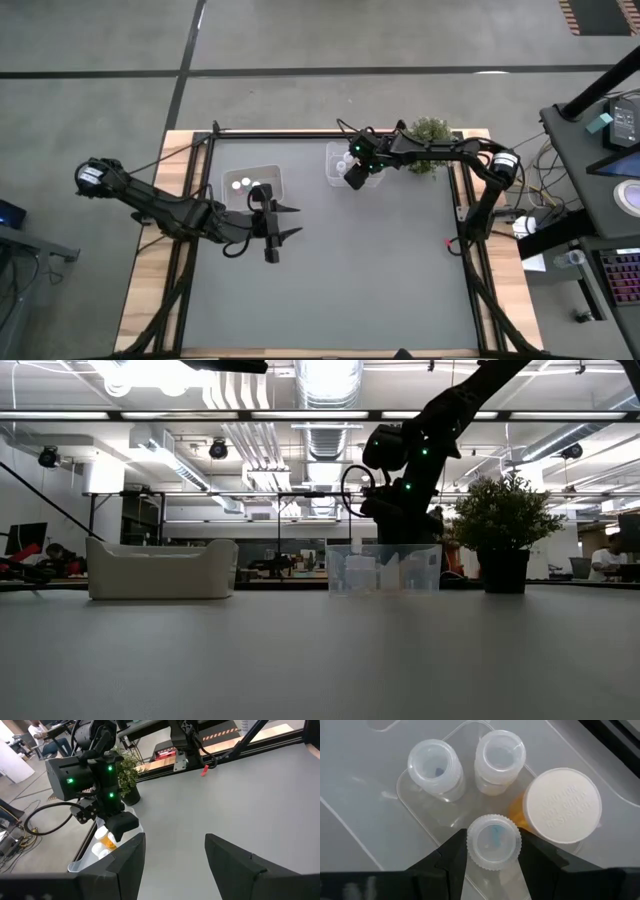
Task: Pick and place medicine bottles into bin by pill shape (circle, oval)
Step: Put the big transparent pill bottle into the transparent bin, then return to Home Position
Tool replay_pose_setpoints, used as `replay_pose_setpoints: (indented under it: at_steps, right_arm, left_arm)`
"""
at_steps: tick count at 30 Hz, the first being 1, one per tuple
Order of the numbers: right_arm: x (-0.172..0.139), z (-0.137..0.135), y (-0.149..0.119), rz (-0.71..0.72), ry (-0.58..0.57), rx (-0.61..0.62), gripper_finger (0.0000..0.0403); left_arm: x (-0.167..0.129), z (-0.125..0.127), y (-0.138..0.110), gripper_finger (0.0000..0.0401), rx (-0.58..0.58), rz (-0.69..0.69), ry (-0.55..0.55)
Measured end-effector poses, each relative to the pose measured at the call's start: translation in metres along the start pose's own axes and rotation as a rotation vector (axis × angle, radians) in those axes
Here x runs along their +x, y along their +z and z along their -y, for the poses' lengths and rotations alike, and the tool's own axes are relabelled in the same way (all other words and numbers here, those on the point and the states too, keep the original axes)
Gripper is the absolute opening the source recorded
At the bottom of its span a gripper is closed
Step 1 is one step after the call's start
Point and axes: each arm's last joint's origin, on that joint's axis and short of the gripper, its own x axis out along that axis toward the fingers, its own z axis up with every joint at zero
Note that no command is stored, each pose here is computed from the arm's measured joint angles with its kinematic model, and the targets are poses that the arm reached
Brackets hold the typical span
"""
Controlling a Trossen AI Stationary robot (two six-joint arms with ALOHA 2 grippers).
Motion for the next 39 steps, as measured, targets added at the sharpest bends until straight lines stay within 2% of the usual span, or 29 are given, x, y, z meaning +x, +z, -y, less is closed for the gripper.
replay_pose_setpoints:
  at_steps: [12, 19, 24, 28, 32, 35, 39]
  right_arm:
    - [0.000, 0.000, -0.001, -0.005, -0.010, 0.009, 0.0141]
    - [0.000, 0.000, 0.000, -0.001, -0.023, 0.015, 0.0195]
    - [-0.005, 0.001, 0.001, 0.000, -0.023, 0.026, 0.0206]
    - [-0.024, -0.006, 0.003, 0.043, -0.003, 0.026, 0.0205]
    - [-0.056, -0.022, 0.001, 0.129, 0.046, -0.038, 0.0205]
    - [-0.081, -0.041, -0.006, 0.221, 0.092, -0.133, 0.0205]
    - [-0.113, -0.069, -0.030, 0.389, 0.128, -0.291, 0.0205]
  left_arm:
    - [0.000, 0.000, 0.000, 0.0191, 0.000, 0.000, 0.000]
    - [0.000, 0.000, 0.000, 0.0191, 0.000, 0.000, 0.000]
    - [0.000, 0.000, 0.000, 0.0191, 0.003, 0.001, 0.001]
    - [-0.001, -0.001, 0.000, 0.0191, 0.033, -0.003, 0.005]
    - [-0.004, -0.003, 0.000, 0.0191, 0.047, -0.001, 0.005]
    - [-0.006, -0.003, -0.004, 0.0191, 0.053, 0.003, -0.018]
    - [-0.008, -0.001, -0.019, 0.0191, 0.056, 0.011, -0.091]
